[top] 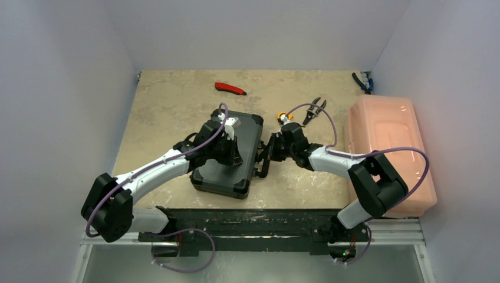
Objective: Pack up texas hold em set
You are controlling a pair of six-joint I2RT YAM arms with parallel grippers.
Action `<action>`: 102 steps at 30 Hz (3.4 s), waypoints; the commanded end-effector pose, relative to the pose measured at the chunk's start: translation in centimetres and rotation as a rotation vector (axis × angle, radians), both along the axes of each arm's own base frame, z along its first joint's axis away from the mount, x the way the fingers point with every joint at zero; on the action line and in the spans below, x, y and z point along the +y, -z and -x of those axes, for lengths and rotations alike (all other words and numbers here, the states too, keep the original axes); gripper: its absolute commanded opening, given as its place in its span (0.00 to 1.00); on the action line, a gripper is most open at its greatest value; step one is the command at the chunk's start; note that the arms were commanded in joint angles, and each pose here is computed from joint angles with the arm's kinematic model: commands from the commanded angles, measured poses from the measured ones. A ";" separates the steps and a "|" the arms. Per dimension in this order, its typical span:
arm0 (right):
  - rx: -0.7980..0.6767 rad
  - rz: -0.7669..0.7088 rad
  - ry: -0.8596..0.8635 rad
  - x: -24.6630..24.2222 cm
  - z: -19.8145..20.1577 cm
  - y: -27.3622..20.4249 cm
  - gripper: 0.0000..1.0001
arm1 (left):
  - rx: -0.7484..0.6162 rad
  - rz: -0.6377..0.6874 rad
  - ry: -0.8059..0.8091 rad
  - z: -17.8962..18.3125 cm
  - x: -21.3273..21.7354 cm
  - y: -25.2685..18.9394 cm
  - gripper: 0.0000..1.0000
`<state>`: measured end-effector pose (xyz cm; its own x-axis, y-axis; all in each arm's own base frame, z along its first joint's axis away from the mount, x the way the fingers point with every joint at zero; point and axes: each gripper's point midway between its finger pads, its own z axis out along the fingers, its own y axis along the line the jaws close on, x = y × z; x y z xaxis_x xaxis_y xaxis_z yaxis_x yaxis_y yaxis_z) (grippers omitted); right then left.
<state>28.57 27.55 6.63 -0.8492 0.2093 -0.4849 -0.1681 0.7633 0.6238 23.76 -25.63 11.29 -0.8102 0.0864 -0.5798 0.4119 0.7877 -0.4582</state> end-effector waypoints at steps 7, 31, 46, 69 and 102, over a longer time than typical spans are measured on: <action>0.038 0.032 0.009 -0.2 0.5 1.8 0.00 | 0.148 -0.149 0.002 2.9 2.2 4.6 0.03; 0.088 0.106 0.008 -0.8 0.6 4.5 0.00 | 0.139 -0.134 0.015 2.4 1.4 3.3 0.02; 0.122 0.145 0.020 -1.3 0.8 6.7 0.00 | 0.086 -0.106 0.010 1.9 1.2 -0.5 0.02; 0.013 0.125 0.025 -1.3 -0.2 1.3 0.00 | -0.089 -0.067 -0.077 2.1 3.8 -6.8 0.18; -0.377 0.093 0.112 -5.4 -0.3 -15.4 0.67 | -0.446 -0.251 -0.287 4.1 15.1 -13.8 0.78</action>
<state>28.35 23.10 18.39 -0.6602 0.2183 -0.7187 -0.2622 0.8296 0.4929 19.54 -12.53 23.25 -0.5697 0.0710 -0.8188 0.3152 0.9390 -0.1379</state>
